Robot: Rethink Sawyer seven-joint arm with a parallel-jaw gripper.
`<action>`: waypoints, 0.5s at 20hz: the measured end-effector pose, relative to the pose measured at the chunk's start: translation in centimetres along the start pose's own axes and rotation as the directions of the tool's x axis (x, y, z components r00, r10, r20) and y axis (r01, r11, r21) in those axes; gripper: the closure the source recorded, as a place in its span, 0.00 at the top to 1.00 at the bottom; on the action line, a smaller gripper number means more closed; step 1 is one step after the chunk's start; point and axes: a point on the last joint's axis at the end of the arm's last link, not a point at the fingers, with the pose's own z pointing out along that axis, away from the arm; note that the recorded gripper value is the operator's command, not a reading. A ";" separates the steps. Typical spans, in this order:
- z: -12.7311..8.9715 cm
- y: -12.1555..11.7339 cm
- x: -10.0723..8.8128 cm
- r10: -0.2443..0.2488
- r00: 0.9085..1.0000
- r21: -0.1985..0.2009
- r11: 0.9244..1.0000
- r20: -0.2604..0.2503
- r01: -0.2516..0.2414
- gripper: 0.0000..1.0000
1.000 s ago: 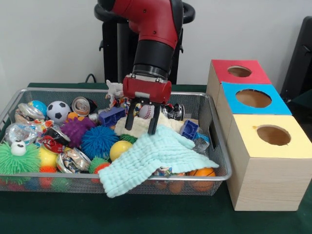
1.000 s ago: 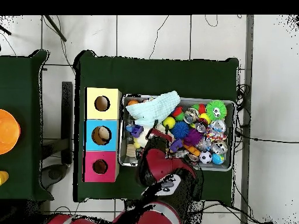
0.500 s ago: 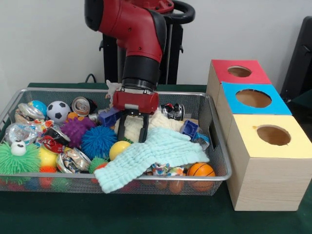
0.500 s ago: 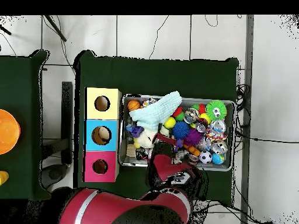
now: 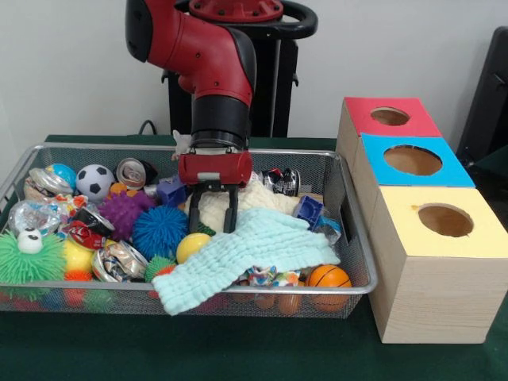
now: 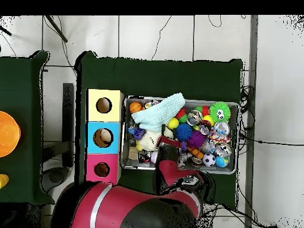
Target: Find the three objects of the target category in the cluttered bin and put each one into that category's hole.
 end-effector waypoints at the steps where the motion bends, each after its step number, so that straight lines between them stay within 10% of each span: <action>1: 0.0 -0.1 0.1 0.000 1.000 0.001 1.000 -0.002 0.000 1.00; 4: 0.0 -0.2 0.4 0.000 1.000 0.003 1.000 -0.007 0.000 1.00; 5: 0.0 -0.2 0.5 0.000 1.000 0.004 1.000 -0.009 0.000 0.00; 10: 0.0 -0.3 0.9 -0.001 1.000 0.006 1.000 -0.016 0.001 0.00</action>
